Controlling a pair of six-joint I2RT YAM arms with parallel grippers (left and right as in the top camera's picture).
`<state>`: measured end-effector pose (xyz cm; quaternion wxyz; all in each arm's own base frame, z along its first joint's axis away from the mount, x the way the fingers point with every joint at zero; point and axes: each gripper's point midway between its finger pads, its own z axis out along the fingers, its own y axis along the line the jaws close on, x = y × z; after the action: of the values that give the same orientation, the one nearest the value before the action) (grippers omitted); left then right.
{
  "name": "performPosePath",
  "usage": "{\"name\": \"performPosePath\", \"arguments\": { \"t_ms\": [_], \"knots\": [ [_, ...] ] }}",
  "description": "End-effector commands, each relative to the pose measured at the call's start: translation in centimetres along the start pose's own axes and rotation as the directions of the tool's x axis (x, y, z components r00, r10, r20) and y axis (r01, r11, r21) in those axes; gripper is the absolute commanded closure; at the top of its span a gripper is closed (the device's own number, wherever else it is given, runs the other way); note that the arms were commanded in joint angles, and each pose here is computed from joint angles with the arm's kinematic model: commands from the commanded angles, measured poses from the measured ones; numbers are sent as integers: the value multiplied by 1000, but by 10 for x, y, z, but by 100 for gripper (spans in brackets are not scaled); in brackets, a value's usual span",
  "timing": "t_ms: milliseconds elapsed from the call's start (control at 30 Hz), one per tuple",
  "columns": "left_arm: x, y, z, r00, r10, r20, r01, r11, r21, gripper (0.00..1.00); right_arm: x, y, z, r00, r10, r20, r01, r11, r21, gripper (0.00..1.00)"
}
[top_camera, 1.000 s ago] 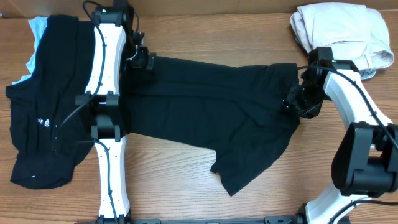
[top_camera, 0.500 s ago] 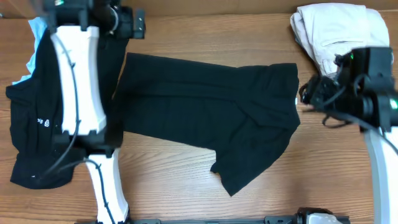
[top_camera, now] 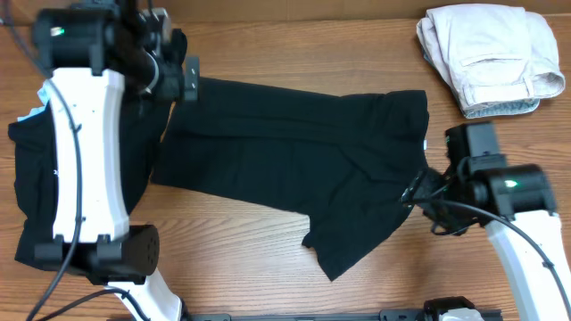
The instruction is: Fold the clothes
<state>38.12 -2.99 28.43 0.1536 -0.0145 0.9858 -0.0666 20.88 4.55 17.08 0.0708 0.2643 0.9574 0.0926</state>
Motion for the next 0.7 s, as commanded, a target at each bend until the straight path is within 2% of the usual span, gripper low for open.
{"name": "performPosePath", "arguments": {
  "t_ms": [0, 200, 433, 467, 667],
  "knots": [
    [27, 15, 56, 985, -33, -171, 24, 998, -52, 0, 25, 0, 40, 992, 34, -120, -39, 999, -37, 32],
    [53, 47, 123, 953, -160, -256, 136, 985, -106, 0, 40, 1, 63, 987, -9, -163, -1, 998, -62, 32],
    [76, 106, 183, 879, -435, -194, 400, 896, -194, 0, 44, 11, 65, 985, -64, -158, 52, 995, -80, 32],
    [80, 113, 192, 867, -463, -183, 429, 881, -199, 3, 45, 12, 65, 985, -73, -158, 61, 995, -82, 31],
    [98, 125, 223, 843, -514, -160, 486, 854, -184, 9, 53, 18, 66, 979, -115, -168, 102, 991, -86, 30]
  ]
}}
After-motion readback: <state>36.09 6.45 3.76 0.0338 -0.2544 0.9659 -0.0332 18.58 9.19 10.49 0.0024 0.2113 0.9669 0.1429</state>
